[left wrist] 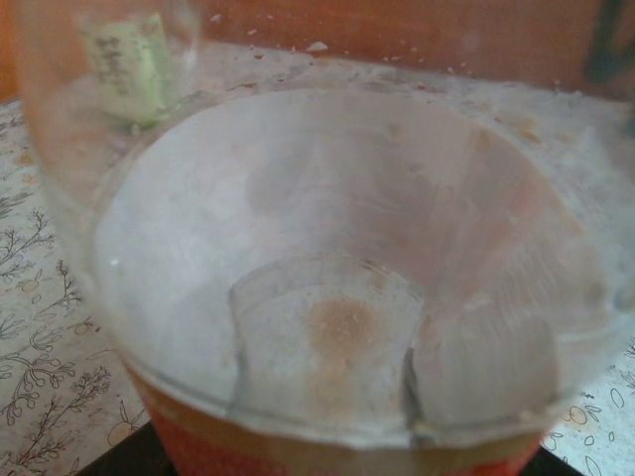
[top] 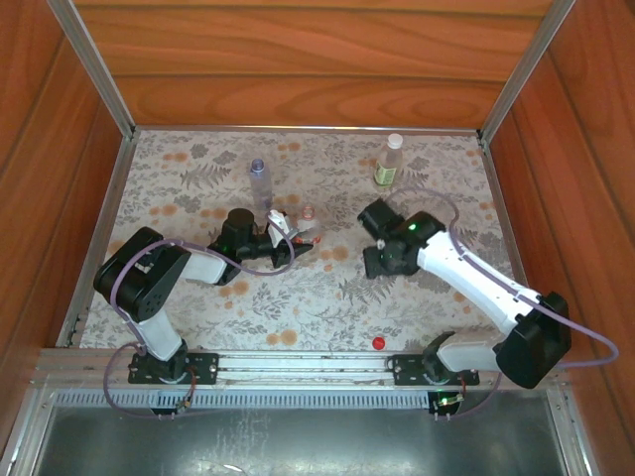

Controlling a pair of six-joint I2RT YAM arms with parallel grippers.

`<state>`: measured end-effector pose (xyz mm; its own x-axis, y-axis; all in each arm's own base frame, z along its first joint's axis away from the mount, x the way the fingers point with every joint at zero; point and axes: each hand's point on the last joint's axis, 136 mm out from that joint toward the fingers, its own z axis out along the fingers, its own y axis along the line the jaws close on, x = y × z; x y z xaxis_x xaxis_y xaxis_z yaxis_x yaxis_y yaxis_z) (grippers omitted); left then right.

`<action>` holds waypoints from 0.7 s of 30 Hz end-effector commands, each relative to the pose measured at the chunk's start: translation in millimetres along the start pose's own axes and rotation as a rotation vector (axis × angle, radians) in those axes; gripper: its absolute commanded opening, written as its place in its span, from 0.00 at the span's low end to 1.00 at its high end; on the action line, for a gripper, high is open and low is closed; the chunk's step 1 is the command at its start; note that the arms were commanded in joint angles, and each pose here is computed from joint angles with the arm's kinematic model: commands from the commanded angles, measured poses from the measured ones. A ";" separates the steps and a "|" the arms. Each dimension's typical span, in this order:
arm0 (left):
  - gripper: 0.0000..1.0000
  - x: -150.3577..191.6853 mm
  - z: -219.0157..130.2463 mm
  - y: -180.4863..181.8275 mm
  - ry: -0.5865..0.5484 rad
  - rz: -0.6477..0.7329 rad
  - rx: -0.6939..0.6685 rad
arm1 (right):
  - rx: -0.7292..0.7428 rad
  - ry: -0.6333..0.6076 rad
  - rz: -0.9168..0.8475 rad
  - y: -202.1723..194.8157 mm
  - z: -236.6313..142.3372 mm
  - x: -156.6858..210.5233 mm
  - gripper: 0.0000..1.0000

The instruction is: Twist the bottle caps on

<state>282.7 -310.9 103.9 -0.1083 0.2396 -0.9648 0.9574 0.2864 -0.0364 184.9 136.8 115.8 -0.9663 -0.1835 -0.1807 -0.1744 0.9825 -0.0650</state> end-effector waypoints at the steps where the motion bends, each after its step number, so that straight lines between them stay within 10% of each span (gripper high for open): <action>1: 0.45 31.9 -5.2 -10.1 0.087 -0.085 0.028 | 0.018 0.144 0.103 5.8 18.6 45.6 0.67; 21: 0.46 42.4 -14.3 -24.1 0.105 -0.146 0.052 | -0.088 0.430 0.117 32.9 82.8 138.5 0.53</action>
<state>267.2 -306.1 103.6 -0.1300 0.2240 -0.9659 0.9624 0.2630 -0.0685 66.7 132.2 10.5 -0.9738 -0.0691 0.2166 -0.0742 0.9971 -0.0155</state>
